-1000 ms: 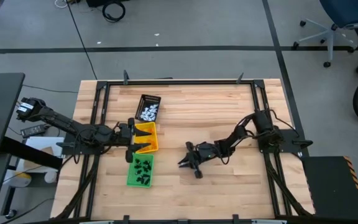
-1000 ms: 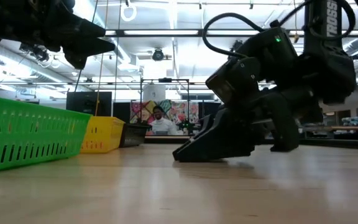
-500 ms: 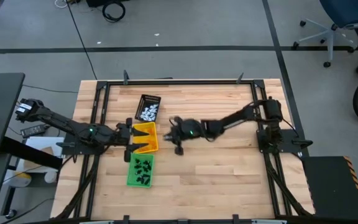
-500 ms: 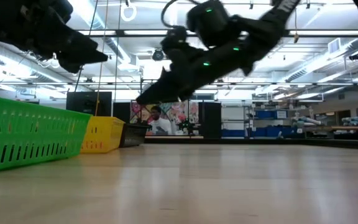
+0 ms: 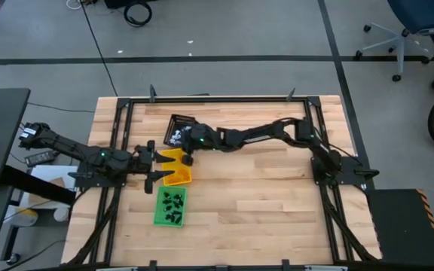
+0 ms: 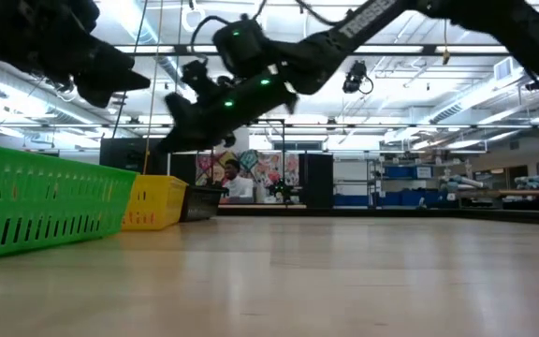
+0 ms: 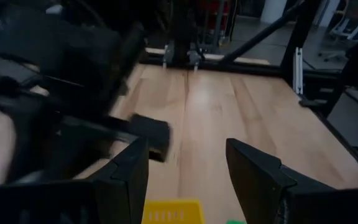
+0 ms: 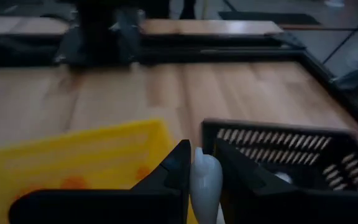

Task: Sort Halloween decoration
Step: Put the white ghost plush toy into the black basket, then return to Home Position

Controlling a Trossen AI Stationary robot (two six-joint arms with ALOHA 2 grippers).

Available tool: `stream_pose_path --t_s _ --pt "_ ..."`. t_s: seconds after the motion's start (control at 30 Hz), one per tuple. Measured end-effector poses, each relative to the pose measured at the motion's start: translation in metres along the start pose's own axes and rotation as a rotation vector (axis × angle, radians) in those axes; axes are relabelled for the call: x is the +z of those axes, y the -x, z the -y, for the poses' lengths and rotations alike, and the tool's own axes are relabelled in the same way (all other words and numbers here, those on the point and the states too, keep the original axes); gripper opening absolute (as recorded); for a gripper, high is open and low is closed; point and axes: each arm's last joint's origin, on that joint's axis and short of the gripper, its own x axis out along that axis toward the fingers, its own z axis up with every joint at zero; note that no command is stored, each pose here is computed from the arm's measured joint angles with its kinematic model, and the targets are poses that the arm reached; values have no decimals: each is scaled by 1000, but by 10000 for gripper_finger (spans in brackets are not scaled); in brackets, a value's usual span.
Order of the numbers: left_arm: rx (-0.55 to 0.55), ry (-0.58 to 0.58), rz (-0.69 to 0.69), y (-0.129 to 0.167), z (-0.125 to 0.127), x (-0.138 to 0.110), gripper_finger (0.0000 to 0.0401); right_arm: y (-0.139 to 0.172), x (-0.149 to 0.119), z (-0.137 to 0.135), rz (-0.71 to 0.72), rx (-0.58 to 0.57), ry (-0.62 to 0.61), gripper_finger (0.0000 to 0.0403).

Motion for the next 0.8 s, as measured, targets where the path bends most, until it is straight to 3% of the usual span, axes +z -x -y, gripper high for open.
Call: stream_pose_path --t_s 0.23,0.47,0.8 --pt "41 3 -5 -1 -1 -1 189 -27 21 29 -36 -82 -72 64" --pt "220 7 54 -2 -11 4 189 -44 12 54 -131 -108 -176 69" --pt "192 16 26 -3 -11 1 189 -43 16 66 -98 -97 -193 117"
